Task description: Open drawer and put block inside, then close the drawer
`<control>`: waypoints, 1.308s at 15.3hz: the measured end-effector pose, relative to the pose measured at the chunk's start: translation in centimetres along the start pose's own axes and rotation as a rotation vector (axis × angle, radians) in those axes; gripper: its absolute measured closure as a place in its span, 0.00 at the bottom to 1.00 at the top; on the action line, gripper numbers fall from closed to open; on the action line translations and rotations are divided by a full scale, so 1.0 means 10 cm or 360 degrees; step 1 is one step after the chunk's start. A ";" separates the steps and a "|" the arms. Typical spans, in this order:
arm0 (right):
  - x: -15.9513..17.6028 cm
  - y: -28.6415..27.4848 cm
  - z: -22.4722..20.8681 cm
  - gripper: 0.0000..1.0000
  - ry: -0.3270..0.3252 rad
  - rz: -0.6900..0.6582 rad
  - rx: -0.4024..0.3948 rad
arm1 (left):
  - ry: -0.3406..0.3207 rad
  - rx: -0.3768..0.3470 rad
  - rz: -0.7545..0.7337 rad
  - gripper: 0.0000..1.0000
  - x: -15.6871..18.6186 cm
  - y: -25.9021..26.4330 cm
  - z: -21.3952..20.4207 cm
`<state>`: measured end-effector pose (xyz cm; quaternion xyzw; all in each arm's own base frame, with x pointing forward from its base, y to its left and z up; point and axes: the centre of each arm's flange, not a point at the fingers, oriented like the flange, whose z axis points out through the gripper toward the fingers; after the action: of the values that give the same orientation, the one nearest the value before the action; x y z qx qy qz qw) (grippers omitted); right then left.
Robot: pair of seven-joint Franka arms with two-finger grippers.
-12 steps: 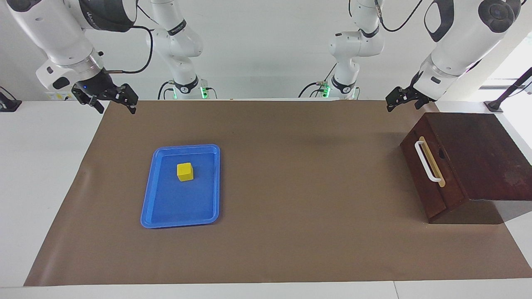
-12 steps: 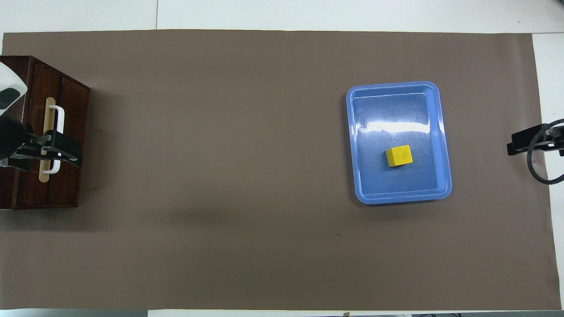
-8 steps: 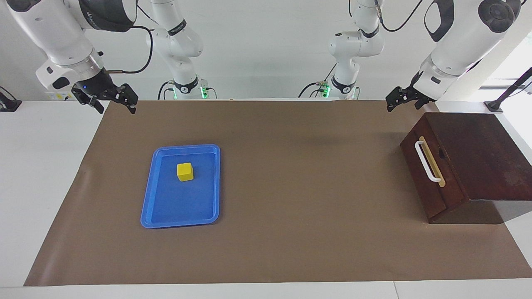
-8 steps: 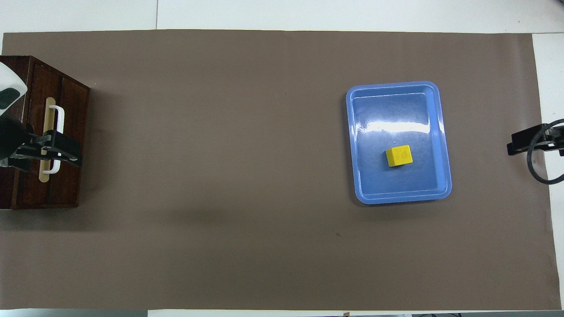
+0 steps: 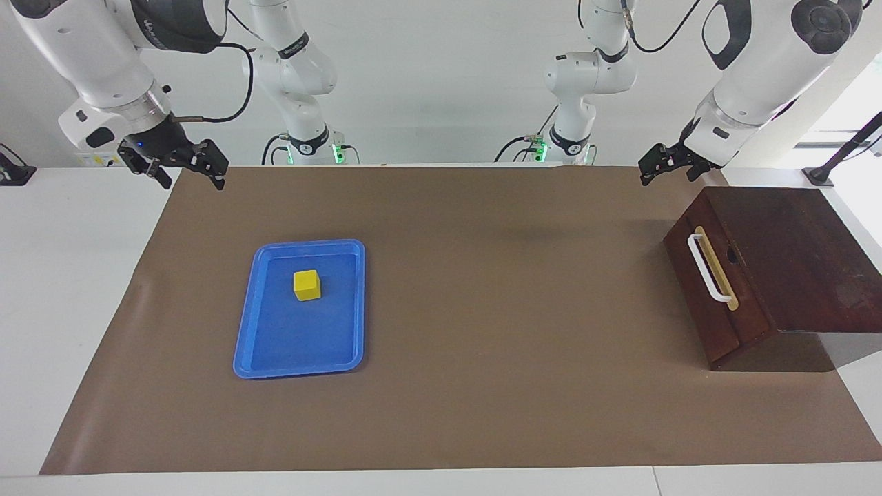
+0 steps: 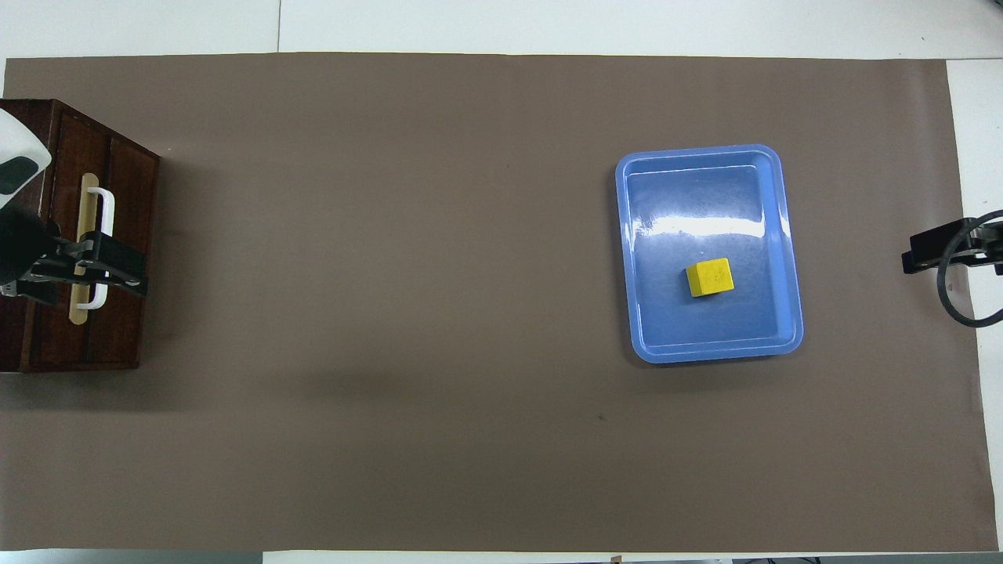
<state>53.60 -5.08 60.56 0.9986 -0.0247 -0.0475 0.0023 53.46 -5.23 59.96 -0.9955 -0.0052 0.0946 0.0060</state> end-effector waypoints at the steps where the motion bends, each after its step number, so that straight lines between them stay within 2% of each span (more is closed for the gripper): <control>1: 0.00 0.01 0.01 0.00 -0.0004 0.0037 0.0001 | 0.0064 0.0005 -0.0005 0.00 0.05 0.00 -0.02; 4: -0.03 0.05 0.19 0.00 -0.0046 0.0205 0.0037 | 0.0293 0.0169 0.0000 0.00 0.28 -0.09 0.15; 6: -0.02 0.05 0.45 0.00 -0.0089 0.0418 0.0114 | 0.0353 0.0227 0.0021 0.00 0.40 -0.11 0.40; 10: 0.17 0.02 1.15 0.00 -0.0237 0.0901 0.0294 | 0.0414 0.0378 0.0099 0.00 0.69 -0.12 0.85; 13: 0.35 0.08 1.70 0.00 -0.0385 0.1229 0.0494 | 0.0456 0.0487 0.0183 0.00 0.91 -0.13 1.22; 16: 0.46 0.06 2.14 0.00 -0.0533 0.1555 0.0682 | 0.0494 0.0516 0.0227 0.00 1.06 -0.19 1.53; 18: 0.52 0.05 2.39 0.00 -0.0647 0.1672 0.0734 | 0.0485 0.0540 0.0236 0.00 1.07 -0.28 1.66; 20: 0.57 0.06 2.72 0.00 -0.0753 0.1741 0.0728 | 0.0490 0.0550 0.0254 0.00 1.06 -0.29 1.74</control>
<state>56.62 -6.00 32.94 0.7794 -0.5402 -0.2523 -0.1926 60.55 -2.02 40.90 -0.9796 0.0908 -0.0586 0.1696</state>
